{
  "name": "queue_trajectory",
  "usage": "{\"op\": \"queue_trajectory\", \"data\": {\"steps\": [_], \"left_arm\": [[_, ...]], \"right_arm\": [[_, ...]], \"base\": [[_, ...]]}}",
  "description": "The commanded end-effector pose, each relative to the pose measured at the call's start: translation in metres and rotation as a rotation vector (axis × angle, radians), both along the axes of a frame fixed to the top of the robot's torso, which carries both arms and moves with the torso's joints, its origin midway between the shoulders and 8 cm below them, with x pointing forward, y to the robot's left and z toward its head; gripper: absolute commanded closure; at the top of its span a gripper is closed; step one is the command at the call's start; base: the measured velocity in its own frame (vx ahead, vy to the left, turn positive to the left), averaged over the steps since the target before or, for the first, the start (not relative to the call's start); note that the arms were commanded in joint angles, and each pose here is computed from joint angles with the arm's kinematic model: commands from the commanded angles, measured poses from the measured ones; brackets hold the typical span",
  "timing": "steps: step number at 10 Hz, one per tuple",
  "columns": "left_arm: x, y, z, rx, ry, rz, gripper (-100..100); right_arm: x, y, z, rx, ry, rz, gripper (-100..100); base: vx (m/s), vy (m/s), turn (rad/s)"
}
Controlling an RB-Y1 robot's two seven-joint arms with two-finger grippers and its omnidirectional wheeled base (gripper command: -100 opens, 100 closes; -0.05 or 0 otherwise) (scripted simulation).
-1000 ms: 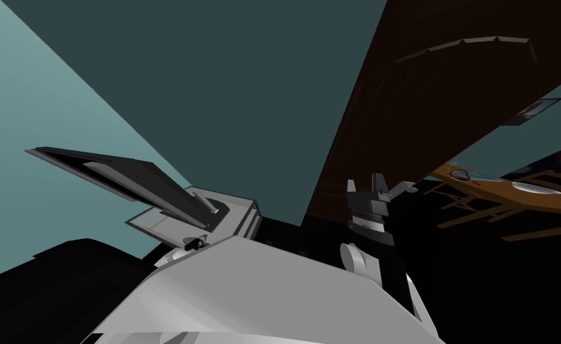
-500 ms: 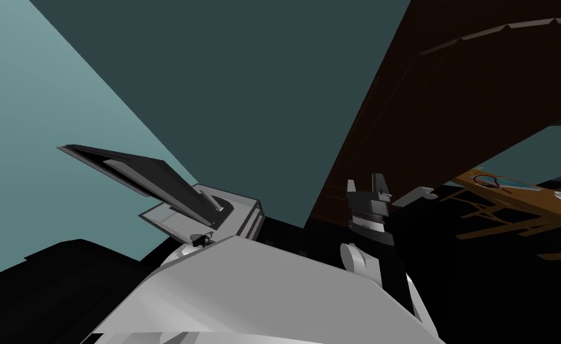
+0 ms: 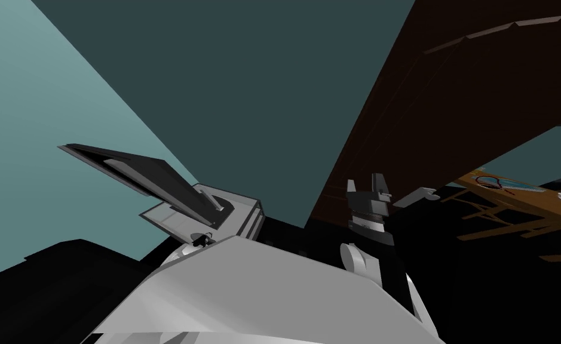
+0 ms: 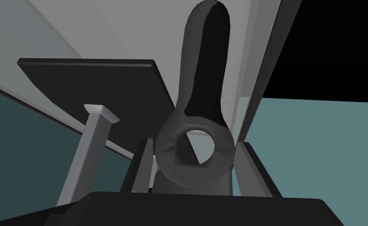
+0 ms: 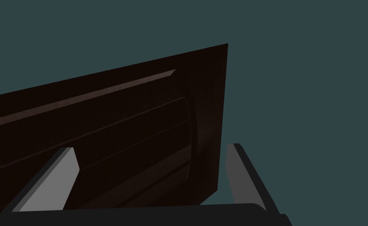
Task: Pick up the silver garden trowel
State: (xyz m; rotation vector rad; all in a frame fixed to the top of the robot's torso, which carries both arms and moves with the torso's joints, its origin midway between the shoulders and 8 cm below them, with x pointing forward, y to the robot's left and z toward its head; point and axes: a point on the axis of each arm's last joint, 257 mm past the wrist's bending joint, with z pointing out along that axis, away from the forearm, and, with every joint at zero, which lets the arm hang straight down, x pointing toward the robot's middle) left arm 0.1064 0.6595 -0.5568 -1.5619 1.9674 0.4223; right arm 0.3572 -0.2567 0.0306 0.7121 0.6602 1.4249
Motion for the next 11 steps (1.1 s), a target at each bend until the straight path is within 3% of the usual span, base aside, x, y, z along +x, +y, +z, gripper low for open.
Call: {"op": "queue_trajectory", "data": {"steps": [1, 2, 3, 9, 10, 11], "left_arm": [[0.000, 0.000, 0.000, 0.000, 0.000, 0.000, 100], [0.000, 0.000, 0.000, 0.000, 0.000, 0.000, 0], [-0.013, 0.008, 0.002, -0.001, -0.001, 0.020, 100], [-0.052, 0.034, 0.017, 0.001, -0.002, 0.087, 100], [-0.048, 0.030, 0.016, 0.000, -0.002, 0.079, 100], [-0.049, 0.031, 0.016, 0.000, -0.003, 0.081, 0]], "right_arm": [[0.000, 0.000, 0.000, 0.000, 0.000, 0.000, 0], [0.000, 0.000, 0.000, 0.000, 0.000, 0.000, 0], [0.000, 0.000, 0.000, 0.000, 0.000, 0.000, 0], [0.000, 0.000, 0.000, 0.000, 0.000, 0.000, 0], [0.000, 0.000, 0.000, 0.000, 0.000, 0.000, 0], [0.000, 0.000, 0.000, 0.000, 0.000, 0.000, 0]], "base": [[0.000, 0.000, 0.000], [0.000, 0.000, 0.000], [-0.012, -0.040, -0.205], [-0.021, -0.065, -0.122], [-0.011, -0.019, -0.009], [0.000, 0.000, 0.000]]}}
